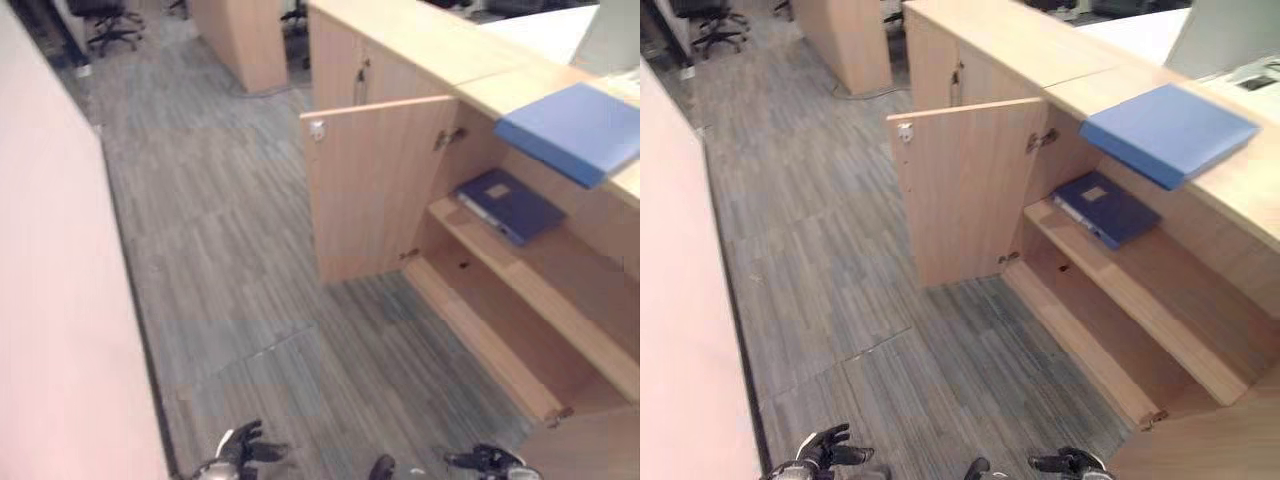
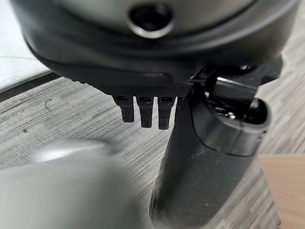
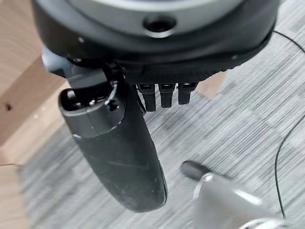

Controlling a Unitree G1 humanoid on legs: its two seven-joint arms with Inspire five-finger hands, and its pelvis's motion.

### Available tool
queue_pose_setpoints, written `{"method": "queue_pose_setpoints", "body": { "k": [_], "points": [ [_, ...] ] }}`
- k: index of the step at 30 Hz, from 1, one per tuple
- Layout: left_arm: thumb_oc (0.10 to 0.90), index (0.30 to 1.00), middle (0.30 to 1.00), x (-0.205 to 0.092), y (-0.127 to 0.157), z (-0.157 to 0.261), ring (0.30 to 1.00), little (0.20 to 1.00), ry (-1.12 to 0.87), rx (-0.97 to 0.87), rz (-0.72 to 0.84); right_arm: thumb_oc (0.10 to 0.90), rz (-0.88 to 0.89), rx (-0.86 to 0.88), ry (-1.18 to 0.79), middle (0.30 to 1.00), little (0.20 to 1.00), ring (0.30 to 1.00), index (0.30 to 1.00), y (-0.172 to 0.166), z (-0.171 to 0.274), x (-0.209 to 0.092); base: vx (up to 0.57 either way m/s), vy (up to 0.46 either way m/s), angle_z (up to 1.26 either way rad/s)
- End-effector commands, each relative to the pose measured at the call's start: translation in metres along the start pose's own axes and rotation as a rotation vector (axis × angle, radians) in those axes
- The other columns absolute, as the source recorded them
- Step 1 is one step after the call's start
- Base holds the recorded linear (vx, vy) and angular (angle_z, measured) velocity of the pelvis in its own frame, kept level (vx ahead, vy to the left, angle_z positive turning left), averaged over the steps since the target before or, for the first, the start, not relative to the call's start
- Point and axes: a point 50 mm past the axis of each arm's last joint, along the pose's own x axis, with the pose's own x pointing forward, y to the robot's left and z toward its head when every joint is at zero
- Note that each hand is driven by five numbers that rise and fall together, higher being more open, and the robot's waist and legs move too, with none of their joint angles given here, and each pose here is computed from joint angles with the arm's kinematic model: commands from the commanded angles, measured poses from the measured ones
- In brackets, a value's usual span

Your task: Put the empty folder in the office cabinet

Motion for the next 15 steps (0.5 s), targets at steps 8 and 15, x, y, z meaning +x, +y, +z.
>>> {"method": "queue_pose_setpoints", "body": {
  "k": [8,15],
  "points": [
    [0.800,0.900,0.900,-0.011,0.022,-0.046,0.900,0.900,0.139,-0.182,0.144,0.800,-0.033,-0.061,0.092,0.900,0.900,0.900,0.900,-0.012,-0.029,-0.004,0.25,0.185,-1.16],
    [0.800,0.900,0.900,-0.015,0.034,-0.058,0.900,0.900,0.188,-0.168,0.154,0.800,-0.002,-0.013,0.147,0.900,0.900,0.900,0.900,-0.003,-0.051,-0.007,0.21,0.249,-0.63]
  ]
}}
